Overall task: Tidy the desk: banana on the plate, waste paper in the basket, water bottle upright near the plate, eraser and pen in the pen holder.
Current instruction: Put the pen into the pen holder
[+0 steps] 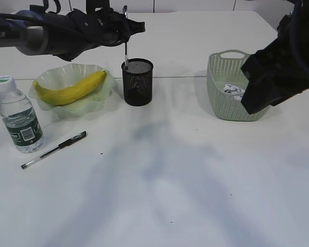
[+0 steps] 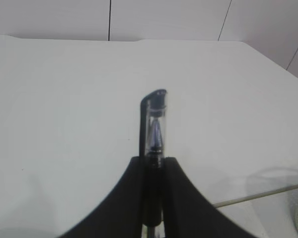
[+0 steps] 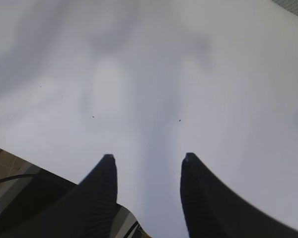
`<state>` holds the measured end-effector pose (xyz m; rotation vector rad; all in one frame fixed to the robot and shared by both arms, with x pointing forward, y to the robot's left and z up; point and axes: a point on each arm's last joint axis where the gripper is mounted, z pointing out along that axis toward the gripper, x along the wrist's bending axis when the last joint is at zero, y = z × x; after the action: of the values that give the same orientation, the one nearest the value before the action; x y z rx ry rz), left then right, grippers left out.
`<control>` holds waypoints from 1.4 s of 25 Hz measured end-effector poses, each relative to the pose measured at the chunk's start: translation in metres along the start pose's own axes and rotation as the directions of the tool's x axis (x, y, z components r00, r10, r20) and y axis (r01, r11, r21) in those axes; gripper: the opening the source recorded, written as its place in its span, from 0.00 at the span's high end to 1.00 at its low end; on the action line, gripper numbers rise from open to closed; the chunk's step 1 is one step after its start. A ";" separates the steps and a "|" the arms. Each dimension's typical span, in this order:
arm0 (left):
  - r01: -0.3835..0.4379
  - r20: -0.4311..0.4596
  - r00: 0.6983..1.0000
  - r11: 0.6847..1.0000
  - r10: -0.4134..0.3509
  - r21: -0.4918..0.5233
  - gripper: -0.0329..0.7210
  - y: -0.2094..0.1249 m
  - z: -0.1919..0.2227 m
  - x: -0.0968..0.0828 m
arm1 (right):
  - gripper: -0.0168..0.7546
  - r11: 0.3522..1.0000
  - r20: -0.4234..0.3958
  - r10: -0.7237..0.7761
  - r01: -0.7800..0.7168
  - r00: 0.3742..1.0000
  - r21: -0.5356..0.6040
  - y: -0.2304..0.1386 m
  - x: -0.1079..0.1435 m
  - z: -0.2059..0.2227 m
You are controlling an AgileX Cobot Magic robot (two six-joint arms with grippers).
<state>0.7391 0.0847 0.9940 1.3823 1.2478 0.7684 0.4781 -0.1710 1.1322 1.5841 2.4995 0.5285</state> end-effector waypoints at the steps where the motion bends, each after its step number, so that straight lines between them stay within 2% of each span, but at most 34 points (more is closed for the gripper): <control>1: 0.001 0.000 1.000 1.000 -0.001 -0.001 0.90 -0.002 0.001 0.000 | 0.56 1.000 0.000 0.000 0.000 1.000 0.000 0.000 0.000 0.000; 9: -0.018 0.005 1.000 1.000 0.018 -0.025 0.90 -0.005 0.004 0.001 | 0.56 1.000 0.000 0.000 0.000 1.000 0.000 0.000 0.000 0.000; 15: 0.026 0.002 1.000 0.999 -0.026 -0.040 0.90 -0.011 0.007 0.002 | 0.56 1.000 0.000 -0.002 0.002 1.000 0.000 0.000 0.000 0.000; 35: -0.008 0.018 1.000 1.000 0.009 -0.016 0.90 -0.019 0.010 0.002 | 0.56 1.000 0.000 -0.004 0.004 1.000 0.000 0.000 0.000 0.000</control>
<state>0.7440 0.0813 0.9730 1.3797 1.2204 0.7685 0.4781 -0.1710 1.1322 1.5787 2.5022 0.5280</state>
